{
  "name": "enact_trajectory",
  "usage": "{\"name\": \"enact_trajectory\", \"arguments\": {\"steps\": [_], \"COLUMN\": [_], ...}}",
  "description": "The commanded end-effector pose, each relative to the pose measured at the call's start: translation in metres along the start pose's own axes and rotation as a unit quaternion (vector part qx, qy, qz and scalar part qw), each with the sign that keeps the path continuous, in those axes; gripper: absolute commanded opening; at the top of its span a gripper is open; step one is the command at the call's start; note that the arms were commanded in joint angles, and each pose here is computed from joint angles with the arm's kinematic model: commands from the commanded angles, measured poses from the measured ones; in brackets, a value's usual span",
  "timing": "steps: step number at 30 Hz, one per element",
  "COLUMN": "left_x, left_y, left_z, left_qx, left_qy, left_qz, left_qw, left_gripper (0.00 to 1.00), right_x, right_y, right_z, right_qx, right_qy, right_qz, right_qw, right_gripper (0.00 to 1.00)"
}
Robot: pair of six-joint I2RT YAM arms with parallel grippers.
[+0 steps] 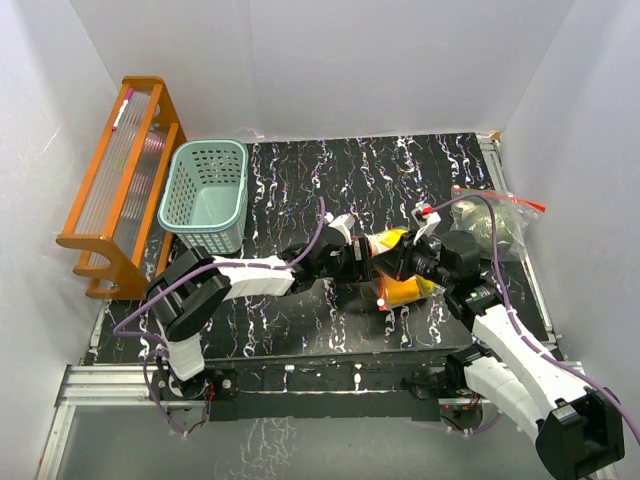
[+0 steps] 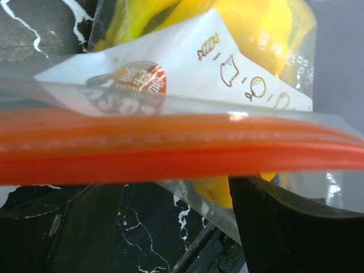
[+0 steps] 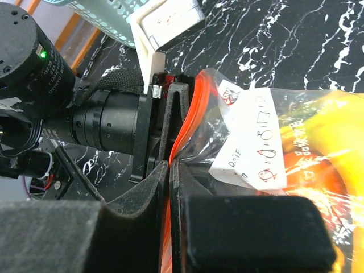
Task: Open the zip-top bag and remove the fake food
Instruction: Open the zipper of the food storage bag at the center of the board.
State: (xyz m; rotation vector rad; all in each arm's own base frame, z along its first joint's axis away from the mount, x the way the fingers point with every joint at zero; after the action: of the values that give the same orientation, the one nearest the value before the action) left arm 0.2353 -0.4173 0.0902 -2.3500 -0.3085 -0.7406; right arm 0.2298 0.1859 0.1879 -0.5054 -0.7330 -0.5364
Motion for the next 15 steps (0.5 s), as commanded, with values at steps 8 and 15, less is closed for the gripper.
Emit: {"name": "enact_trajectory", "arguments": {"steps": [8,15], "left_x": [-0.019,-0.004], "left_y": [-0.015,-0.044], "left_z": [-0.011,-0.027], "left_qx": [-0.094,-0.169], "left_qy": [-0.035,-0.082], "left_qz": [-0.024,-0.101], "left_qw": [0.995,0.977], "left_gripper": [0.64,0.63], "right_x": [0.021,0.025], "right_y": [-0.007,-0.010], "right_z": [0.021,0.025], "right_qx": [0.026,0.031], "right_qy": [-0.035,-0.041], "right_qz": [-0.039,-0.045], "right_qw": [0.998,0.998], "right_gripper": [0.08,0.08]}}
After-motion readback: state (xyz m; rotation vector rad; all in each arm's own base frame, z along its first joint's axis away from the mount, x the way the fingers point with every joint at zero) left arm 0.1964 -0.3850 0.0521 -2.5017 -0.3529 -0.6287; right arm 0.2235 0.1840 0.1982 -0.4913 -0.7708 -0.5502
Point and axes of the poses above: each gripper's point midway between its finger pads, its own y axis out along the fingers, its own z axis along the line the jaws close on, x = y × z, the point moved 1 cm from there along -y, back along the fingers, and after that the axes turned 9 degrees about y, right-handed, at the moved point
